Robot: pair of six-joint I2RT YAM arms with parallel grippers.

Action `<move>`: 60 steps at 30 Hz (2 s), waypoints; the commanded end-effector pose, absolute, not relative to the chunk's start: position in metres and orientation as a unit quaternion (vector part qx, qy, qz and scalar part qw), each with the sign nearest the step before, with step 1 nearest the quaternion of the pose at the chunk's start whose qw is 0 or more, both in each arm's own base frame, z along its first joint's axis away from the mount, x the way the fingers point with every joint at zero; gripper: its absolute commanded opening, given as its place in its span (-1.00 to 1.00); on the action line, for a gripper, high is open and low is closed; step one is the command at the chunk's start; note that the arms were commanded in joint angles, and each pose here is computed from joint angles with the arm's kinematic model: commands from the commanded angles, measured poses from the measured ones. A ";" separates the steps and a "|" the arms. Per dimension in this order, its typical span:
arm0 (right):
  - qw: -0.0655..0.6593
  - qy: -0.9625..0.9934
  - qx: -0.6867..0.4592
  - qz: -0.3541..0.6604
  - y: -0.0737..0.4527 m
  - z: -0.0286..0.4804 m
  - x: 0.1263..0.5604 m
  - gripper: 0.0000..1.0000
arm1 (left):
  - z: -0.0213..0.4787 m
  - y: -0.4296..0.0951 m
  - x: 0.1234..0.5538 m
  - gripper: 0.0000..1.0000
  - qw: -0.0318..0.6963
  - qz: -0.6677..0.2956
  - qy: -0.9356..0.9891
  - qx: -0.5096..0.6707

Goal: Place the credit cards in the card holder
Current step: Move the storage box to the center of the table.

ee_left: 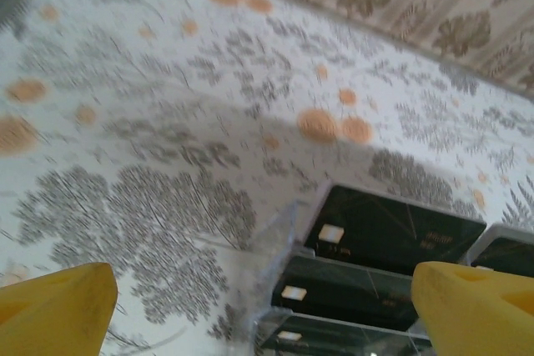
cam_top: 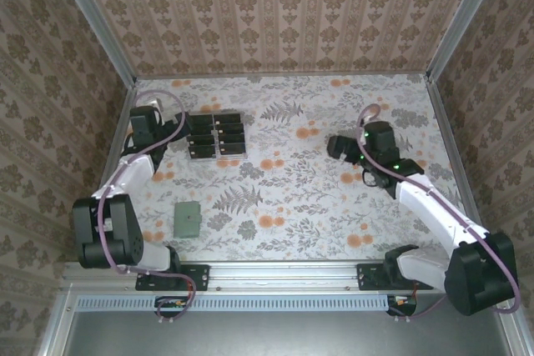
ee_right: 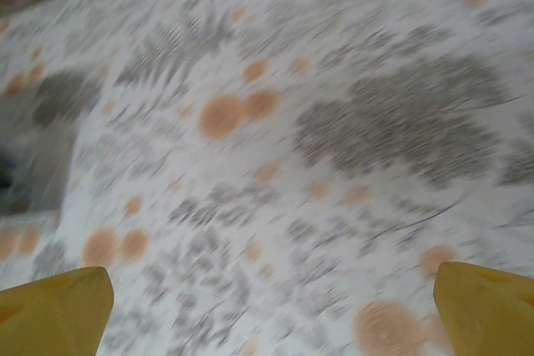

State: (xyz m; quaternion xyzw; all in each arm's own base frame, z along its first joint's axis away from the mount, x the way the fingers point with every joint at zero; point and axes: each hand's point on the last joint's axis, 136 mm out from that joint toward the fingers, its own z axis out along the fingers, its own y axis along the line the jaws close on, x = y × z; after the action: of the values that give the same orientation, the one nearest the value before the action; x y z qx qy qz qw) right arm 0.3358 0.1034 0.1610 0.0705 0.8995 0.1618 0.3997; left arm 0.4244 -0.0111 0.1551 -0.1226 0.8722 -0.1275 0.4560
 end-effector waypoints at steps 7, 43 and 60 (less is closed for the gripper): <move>0.347 0.916 0.062 0.190 0.136 0.133 0.306 1.00 | 0.149 -0.035 0.442 0.99 0.443 -0.221 0.858 -0.134; 0.333 0.928 0.087 0.139 0.131 0.119 0.341 1.00 | 0.121 -0.238 0.438 1.00 0.421 -0.329 0.845 -0.022; 0.308 0.932 0.145 0.127 0.102 0.098 0.362 1.00 | 0.123 -0.373 0.421 1.00 0.392 -0.399 0.827 0.047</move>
State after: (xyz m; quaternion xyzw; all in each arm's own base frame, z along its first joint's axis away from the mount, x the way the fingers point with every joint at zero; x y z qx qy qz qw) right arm 0.3604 0.1045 0.0971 0.1301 0.9335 0.1211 0.3115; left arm 0.4195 -0.3490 0.1102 0.0449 0.8424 -0.3760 0.3833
